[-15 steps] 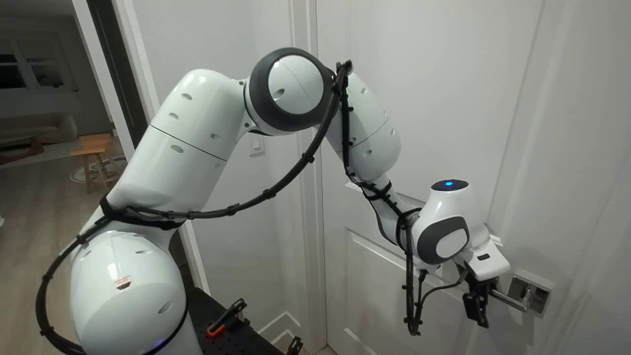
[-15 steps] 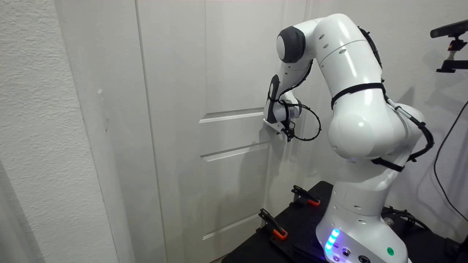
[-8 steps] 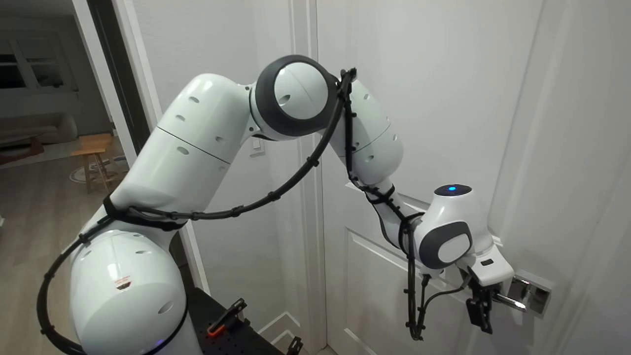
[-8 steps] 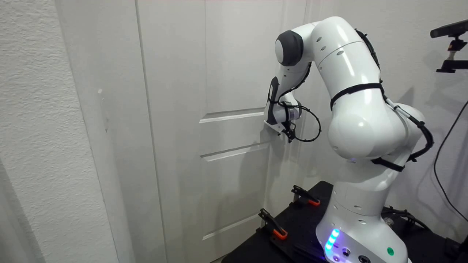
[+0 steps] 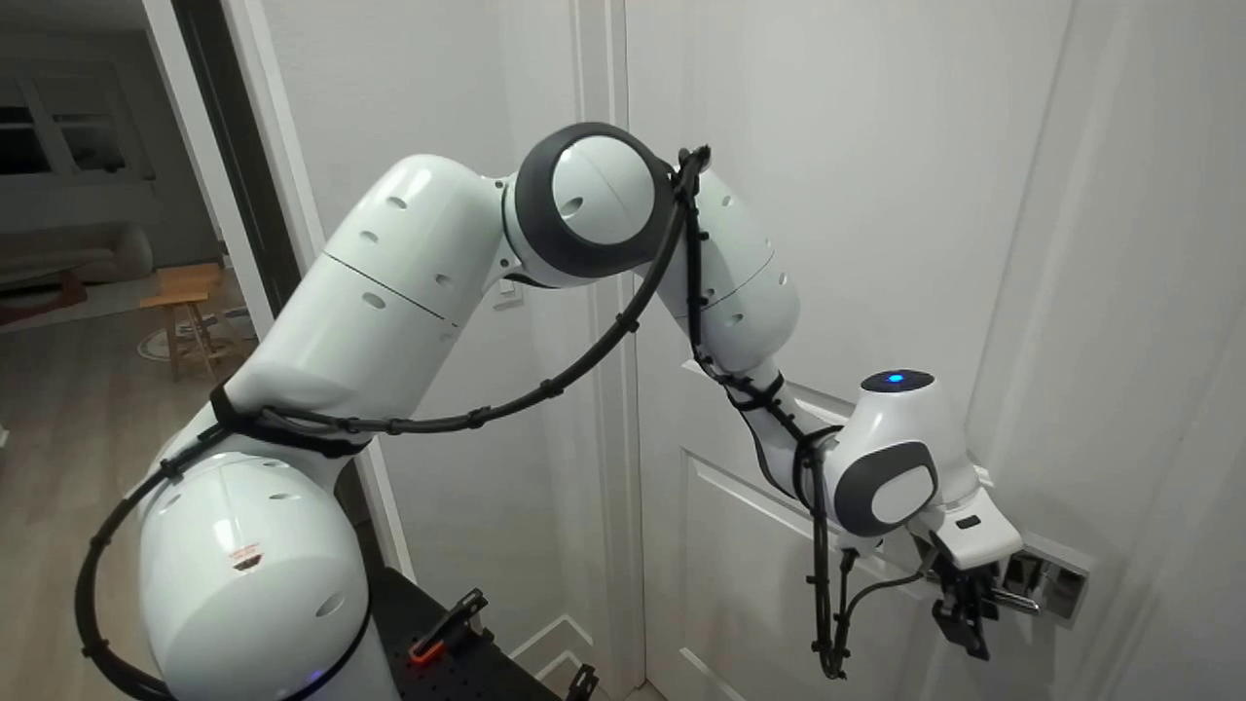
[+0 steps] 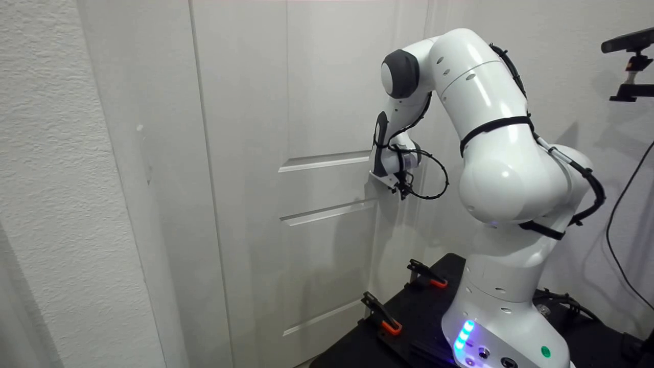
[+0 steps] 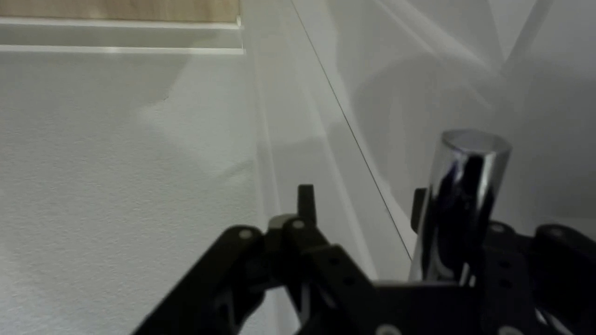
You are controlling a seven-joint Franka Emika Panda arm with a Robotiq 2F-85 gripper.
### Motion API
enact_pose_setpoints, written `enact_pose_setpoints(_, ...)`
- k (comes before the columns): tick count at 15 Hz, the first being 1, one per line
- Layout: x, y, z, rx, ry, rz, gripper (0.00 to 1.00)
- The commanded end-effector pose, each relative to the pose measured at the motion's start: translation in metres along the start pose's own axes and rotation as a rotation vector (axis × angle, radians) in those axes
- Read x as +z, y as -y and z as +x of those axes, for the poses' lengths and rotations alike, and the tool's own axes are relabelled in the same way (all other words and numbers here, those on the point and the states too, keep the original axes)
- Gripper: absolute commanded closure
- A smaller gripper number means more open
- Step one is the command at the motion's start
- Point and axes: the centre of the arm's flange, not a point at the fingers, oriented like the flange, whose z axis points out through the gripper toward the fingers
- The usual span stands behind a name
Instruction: Open the door
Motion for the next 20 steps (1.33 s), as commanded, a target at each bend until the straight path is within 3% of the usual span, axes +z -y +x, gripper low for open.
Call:
enact_pose_setpoints(1, 0.014, 0.000, -0.001, -0.018, -0.027, -0.014, 0.73)
enact_pose_setpoints(5, 0.029, -0.007, -0.003, -0.032, -0.046, -0.044, 0.99)
enact_pose_setpoints(14, 0.052, -0.023, -0.009, -0.088, -0.111, -0.086, 0.99)
enact_pose_setpoints(20, 0.060, -0.029, -0.014, -0.141, -0.208, -0.049, 0.99)
